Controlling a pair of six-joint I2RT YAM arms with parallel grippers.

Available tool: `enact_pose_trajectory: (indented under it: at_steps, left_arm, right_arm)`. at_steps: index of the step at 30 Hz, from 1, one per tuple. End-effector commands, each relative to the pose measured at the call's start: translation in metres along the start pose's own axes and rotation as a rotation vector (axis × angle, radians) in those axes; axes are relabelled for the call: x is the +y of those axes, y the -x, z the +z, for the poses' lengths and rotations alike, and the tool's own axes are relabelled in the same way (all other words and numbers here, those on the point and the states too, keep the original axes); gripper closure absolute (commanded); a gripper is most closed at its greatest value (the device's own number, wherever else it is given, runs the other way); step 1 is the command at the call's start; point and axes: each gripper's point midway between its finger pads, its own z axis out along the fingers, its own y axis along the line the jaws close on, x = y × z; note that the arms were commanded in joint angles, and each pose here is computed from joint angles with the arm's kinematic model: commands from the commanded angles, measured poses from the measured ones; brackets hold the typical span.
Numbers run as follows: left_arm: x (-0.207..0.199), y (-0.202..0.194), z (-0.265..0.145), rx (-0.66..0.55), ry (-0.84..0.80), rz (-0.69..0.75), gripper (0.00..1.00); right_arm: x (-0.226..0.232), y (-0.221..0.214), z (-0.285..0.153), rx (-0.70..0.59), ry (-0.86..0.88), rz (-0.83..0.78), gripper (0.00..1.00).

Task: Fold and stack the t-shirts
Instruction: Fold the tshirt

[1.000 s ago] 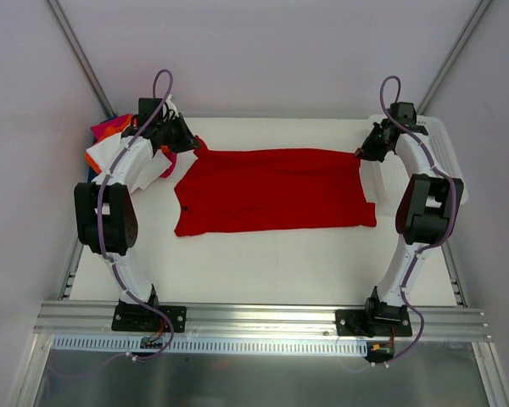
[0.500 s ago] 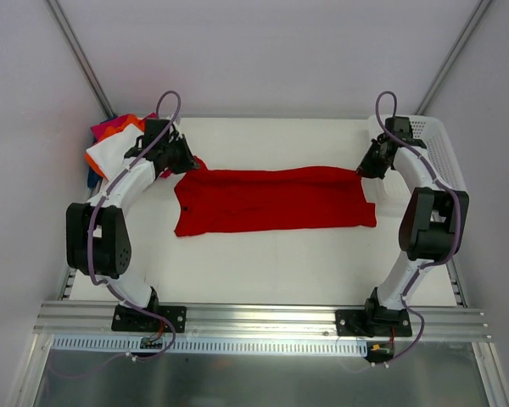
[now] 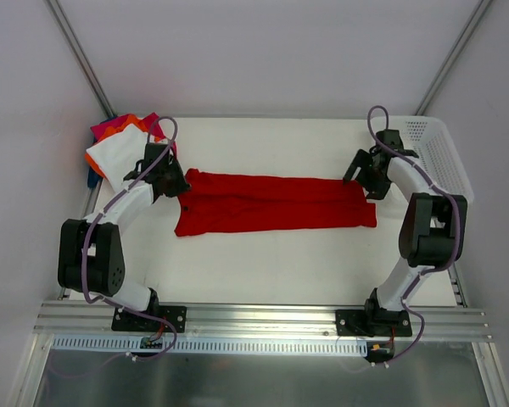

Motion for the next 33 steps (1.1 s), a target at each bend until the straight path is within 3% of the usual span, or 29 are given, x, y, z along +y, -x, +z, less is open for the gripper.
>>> enact_pose_trajectory:
  at_steps: [1,2,3,4,5,6,8,12,15,19,22,24,25,26,27,28,29,30,33]
  left_arm:
    - [0.011,-0.003,-0.004,-0.046,0.055,-0.05,1.0]
    - [0.016,-0.011,-0.002,-0.03,0.07,-0.06,0.94]
    - [0.018,-0.015,-0.002,-0.023,0.075,-0.076,0.72]
    - [0.018,-0.017,-0.003,-0.02,0.072,-0.085,0.3]
    - [0.02,-0.023,-0.003,-0.011,0.077,-0.107,0.15]
    - [0.019,-0.025,-0.005,-0.013,0.074,-0.111,0.04]
    - [0.014,-0.026,-0.014,-0.049,0.082,-0.103,0.01]
    - [-0.009,-0.011,-0.05,-0.176,0.021,-0.099,0.01]
    - [-0.029,-0.014,-0.068,-0.201,-0.056,-0.1,0.01]
    - [-0.042,-0.039,-0.077,-0.162,-0.104,-0.124,0.01]
    - [-0.039,-0.057,-0.075,-0.133,-0.089,-0.162,0.1]
    - [-0.031,-0.068,-0.069,-0.128,-0.051,-0.196,0.18]
    - [-0.027,-0.079,-0.065,-0.109,-0.036,-0.207,0.39]
    - [-0.025,-0.083,-0.063,-0.1,-0.026,-0.213,0.52]
    - [-0.022,-0.086,-0.059,-0.096,-0.006,-0.219,0.66]
    - [-0.02,-0.092,-0.055,-0.083,0.008,-0.231,0.88]
    - [-0.018,-0.094,-0.053,-0.075,0.021,-0.232,0.95]
    - [-0.016,-0.098,-0.047,-0.06,0.041,-0.231,1.0]
    - [-0.013,-0.103,-0.034,-0.03,0.087,-0.221,1.0]
  right_arm:
    - [-0.02,-0.004,-0.003,-0.016,-0.095,0.011,0.01]
    - [-0.022,-0.006,-0.001,-0.013,-0.105,0.011,0.01]
    - [-0.024,-0.006,-0.001,-0.016,-0.119,0.016,0.0]
    - [-0.026,-0.007,-0.001,-0.017,-0.127,0.019,0.01]
    - [-0.029,-0.007,-0.002,-0.022,-0.139,0.025,0.0]
    - [-0.029,-0.007,-0.003,-0.025,-0.139,0.026,0.01]
    - [-0.028,-0.004,-0.011,-0.048,-0.135,0.035,0.01]
    - [-0.019,0.005,-0.03,-0.098,-0.105,0.029,0.0]
    - [-0.007,0.013,-0.048,-0.136,-0.063,0.013,0.01]
    - [0.017,0.017,-0.064,-0.17,0.017,-0.015,0.01]
    - [0.046,0.017,-0.07,-0.184,0.096,-0.067,0.04]
    - [0.063,0.018,-0.07,-0.183,0.139,-0.102,0.3]
    - [0.069,0.023,-0.068,-0.185,0.15,-0.108,0.51]
    - [0.08,0.021,-0.068,-0.171,0.194,-0.123,0.84]
    - [0.088,0.023,-0.068,-0.176,0.209,-0.142,0.96]
    - [0.096,0.027,-0.062,-0.167,0.216,-0.15,0.99]
    - [0.101,0.027,-0.059,-0.159,0.222,-0.163,0.99]
    - [0.107,0.025,-0.054,-0.146,0.229,-0.178,1.0]
    - [0.116,0.023,-0.033,-0.097,0.229,-0.199,0.99]
